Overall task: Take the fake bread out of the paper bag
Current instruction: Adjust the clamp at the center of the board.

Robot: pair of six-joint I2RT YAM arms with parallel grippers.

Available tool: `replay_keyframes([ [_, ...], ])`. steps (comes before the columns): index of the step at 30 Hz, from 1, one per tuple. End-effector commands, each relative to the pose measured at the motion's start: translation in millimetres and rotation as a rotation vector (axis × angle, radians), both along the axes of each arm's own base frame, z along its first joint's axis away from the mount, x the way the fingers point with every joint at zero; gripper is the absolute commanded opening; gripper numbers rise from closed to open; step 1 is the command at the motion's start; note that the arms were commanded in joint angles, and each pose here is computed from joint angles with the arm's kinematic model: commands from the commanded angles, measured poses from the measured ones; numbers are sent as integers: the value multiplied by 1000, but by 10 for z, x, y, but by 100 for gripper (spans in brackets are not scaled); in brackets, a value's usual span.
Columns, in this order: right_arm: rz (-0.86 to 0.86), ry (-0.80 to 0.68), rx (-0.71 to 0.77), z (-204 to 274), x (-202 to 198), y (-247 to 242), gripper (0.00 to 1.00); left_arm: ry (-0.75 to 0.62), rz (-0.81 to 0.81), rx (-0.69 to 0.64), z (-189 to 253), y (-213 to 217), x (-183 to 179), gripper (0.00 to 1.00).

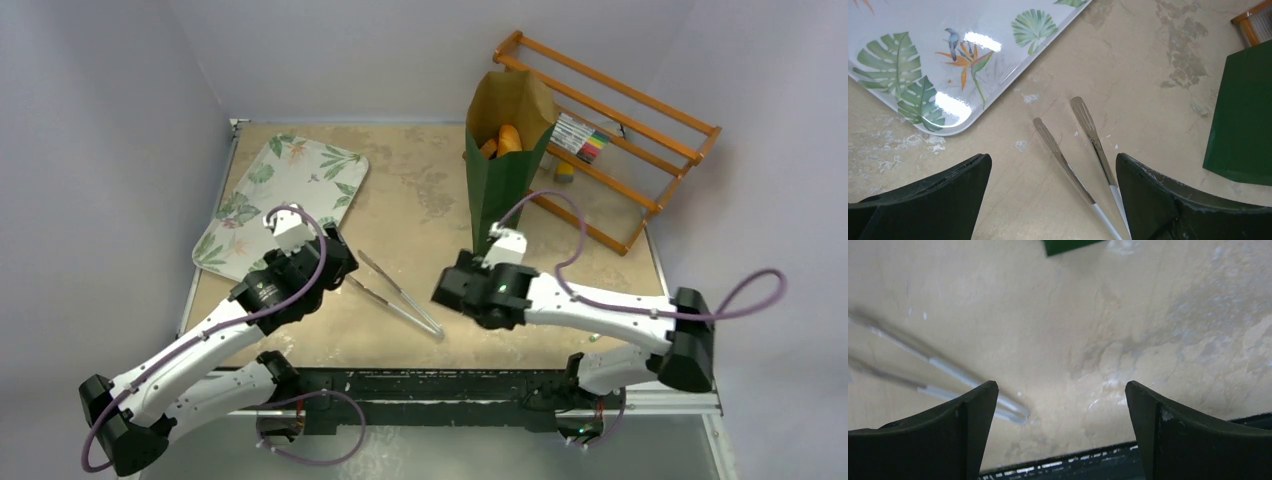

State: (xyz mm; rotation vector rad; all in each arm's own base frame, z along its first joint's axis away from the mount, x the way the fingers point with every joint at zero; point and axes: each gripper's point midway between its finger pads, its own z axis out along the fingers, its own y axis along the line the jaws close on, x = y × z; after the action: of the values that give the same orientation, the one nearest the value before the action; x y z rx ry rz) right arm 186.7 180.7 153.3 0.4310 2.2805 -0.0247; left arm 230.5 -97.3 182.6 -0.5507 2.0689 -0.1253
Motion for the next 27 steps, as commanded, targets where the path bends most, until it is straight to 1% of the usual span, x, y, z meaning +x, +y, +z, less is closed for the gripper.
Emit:
replay_keyframes([
  [1,97,-54,-84,45,-222,360,100,16,3,-31,3,-18,-51,94],
  [3,180,-64,-139,11,-314,589,100,9,8,-52,3,-9,-72,92],
  [5,242,-64,-202,-44,-363,763,97,4,14,-80,-21,-2,-100,88],
  [7,296,-76,-248,-69,-377,928,91,-2,23,-113,-67,5,-128,82],
  [9,390,-100,-270,-51,-387,1129,81,-4,29,-145,-135,-5,-147,77],
  [11,483,-104,-244,-45,-403,1307,73,2,37,-175,-232,-29,-159,74],
  [13,575,-131,-208,1,-384,1462,70,13,42,-199,-331,-62,-164,73],
  [14,608,-149,-168,36,-343,1566,69,16,44,-209,-379,-81,-160,72],
  [17,688,-159,-154,30,-225,1645,68,17,49,-239,-485,-138,-136,70],
  [18,711,-162,-126,29,-202,1698,68,12,54,-252,-497,-159,-117,70],
  [20,782,-171,-111,17,-135,1769,70,10,58,-264,-537,-198,-82,70],
  [22,810,-166,-108,-39,-50,1788,72,7,63,-281,-569,-250,-41,70],
  [27,866,-159,-95,-159,185,1826,72,24,75,-316,-705,-378,33,70],
])
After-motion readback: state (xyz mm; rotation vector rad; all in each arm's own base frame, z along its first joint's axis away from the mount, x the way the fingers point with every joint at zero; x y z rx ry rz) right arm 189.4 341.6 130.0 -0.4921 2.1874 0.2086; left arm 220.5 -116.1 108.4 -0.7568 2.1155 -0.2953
